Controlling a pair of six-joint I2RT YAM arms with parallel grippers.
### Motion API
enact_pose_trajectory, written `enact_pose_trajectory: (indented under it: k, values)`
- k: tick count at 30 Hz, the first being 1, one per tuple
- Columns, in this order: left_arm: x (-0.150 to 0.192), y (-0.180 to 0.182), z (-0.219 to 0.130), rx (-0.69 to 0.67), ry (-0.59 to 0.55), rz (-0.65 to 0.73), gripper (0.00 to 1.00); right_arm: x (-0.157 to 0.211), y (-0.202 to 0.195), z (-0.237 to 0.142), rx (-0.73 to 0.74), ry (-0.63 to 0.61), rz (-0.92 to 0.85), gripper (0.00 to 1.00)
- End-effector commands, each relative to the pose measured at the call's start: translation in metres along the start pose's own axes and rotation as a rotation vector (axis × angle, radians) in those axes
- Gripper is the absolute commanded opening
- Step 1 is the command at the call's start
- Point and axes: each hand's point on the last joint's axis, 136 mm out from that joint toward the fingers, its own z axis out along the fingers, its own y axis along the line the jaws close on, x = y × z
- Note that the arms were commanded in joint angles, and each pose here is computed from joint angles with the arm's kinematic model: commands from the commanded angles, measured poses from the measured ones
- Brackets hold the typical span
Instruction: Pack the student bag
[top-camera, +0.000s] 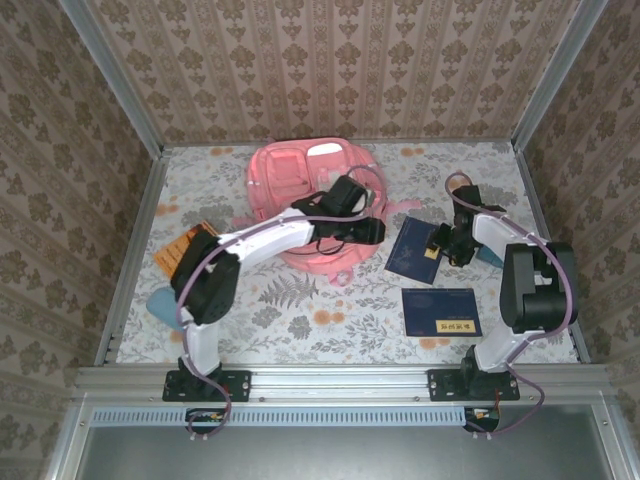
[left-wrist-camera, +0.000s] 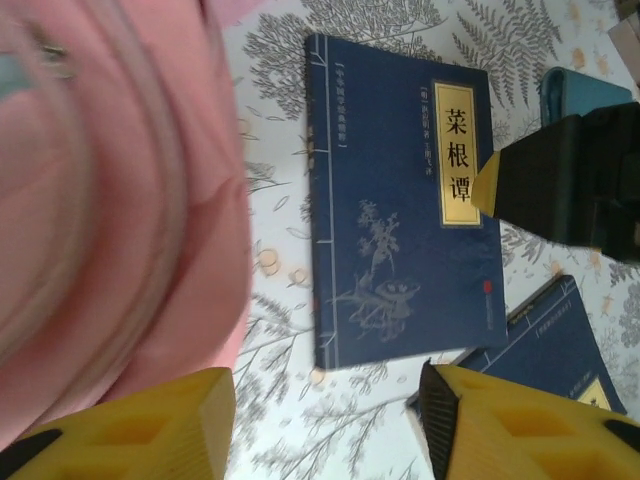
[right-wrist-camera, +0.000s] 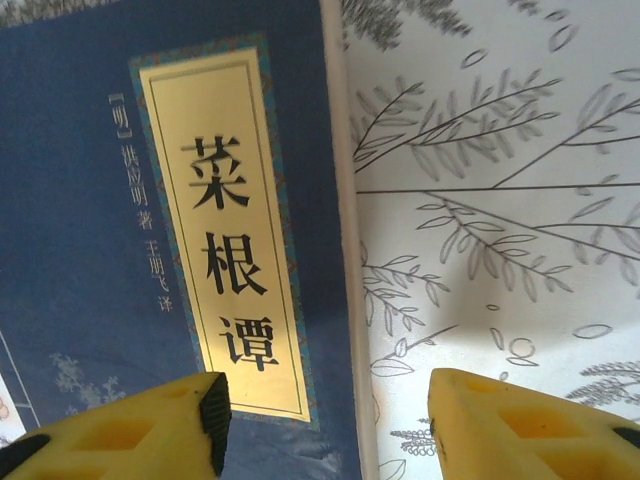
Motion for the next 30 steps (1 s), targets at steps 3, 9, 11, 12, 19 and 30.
enact_pose_trajectory:
  k: [3,9,11,12,19,30]
  values:
    - [0.005,-0.016,0.042,-0.003,0.061,0.005,0.47,0.009,0.002,0.011,-0.029,0.055,-0.017,0.52]
    - [0.007,-0.014,0.087,-0.037,0.1,-0.017,0.29,0.016,0.0,0.018,-0.03,0.083,-0.014,0.47]
    - [0.008,-0.001,0.097,-0.094,0.097,-0.036,0.28,0.017,0.0,0.02,-0.03,0.09,-0.01,0.46]
    - [0.011,0.006,0.102,-0.121,0.1,-0.045,0.28,0.018,-0.001,0.021,-0.031,0.095,-0.006,0.46]
    - [0.029,0.017,0.12,-0.137,0.151,-0.066,0.26,0.021,0.003,0.021,-0.053,0.103,-0.005,0.42]
    - [0.047,0.024,0.128,-0.148,0.201,-0.063,0.15,0.019,0.032,-0.012,-0.194,0.078,-0.028,0.25]
